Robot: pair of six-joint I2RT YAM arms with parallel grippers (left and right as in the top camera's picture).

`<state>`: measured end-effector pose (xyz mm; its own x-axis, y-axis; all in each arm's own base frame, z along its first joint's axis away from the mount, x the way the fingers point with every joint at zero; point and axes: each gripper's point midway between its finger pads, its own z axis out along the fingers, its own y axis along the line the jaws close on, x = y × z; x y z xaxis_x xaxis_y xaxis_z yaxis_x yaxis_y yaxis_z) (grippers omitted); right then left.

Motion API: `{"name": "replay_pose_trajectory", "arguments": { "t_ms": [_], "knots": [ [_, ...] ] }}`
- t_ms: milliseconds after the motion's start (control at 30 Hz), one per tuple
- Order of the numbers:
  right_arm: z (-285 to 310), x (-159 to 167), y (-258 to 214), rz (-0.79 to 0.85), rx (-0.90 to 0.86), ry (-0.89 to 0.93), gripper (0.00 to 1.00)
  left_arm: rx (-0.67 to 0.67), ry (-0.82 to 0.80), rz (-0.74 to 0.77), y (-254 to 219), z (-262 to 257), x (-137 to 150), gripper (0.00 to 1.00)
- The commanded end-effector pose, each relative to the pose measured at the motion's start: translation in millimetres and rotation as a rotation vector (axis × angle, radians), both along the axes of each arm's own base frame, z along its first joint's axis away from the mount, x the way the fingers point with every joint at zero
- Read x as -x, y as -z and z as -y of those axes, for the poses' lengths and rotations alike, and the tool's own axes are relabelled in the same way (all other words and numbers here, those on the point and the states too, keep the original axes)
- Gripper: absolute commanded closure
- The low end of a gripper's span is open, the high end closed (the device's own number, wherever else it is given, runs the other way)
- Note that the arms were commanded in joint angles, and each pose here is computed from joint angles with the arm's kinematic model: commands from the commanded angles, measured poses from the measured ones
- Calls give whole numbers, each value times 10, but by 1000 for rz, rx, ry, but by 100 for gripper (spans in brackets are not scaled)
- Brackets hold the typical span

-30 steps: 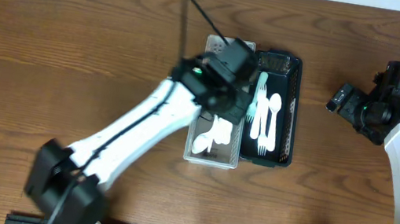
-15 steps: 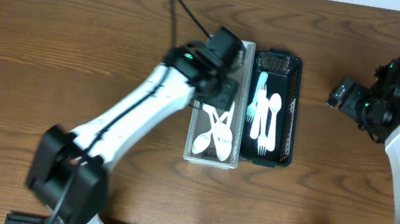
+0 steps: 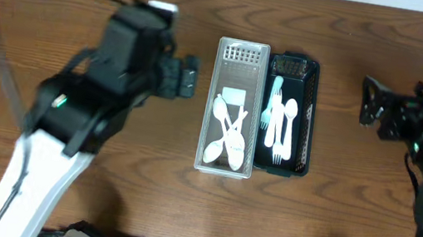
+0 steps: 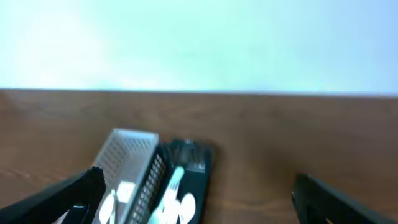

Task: Pack container

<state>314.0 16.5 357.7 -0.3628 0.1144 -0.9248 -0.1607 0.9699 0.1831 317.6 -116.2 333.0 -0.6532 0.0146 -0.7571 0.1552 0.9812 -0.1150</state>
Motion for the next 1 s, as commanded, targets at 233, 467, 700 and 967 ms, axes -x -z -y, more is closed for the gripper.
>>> {"name": "replay_pose_trajectory", "arguments": {
  "t_ms": [233, 467, 700, 967],
  "knots": [
    [-88, 284, -303, 109, 26, -30, 1, 22, -53, 163, -519, -287, 334, 2],
    [-86, 268, -358, 133, 29, -30, 1, 23, -53, 166, -527, -291, 343, 2],
    [-95, 344, -93, 16, 13, -30, 1, 19, -53, 156, -496, -279, 315, 2],
    [-120, 544, 325, -180, -14, -31, 1, 29, -54, 178, -486, -357, 494, 2]
  ]
}}
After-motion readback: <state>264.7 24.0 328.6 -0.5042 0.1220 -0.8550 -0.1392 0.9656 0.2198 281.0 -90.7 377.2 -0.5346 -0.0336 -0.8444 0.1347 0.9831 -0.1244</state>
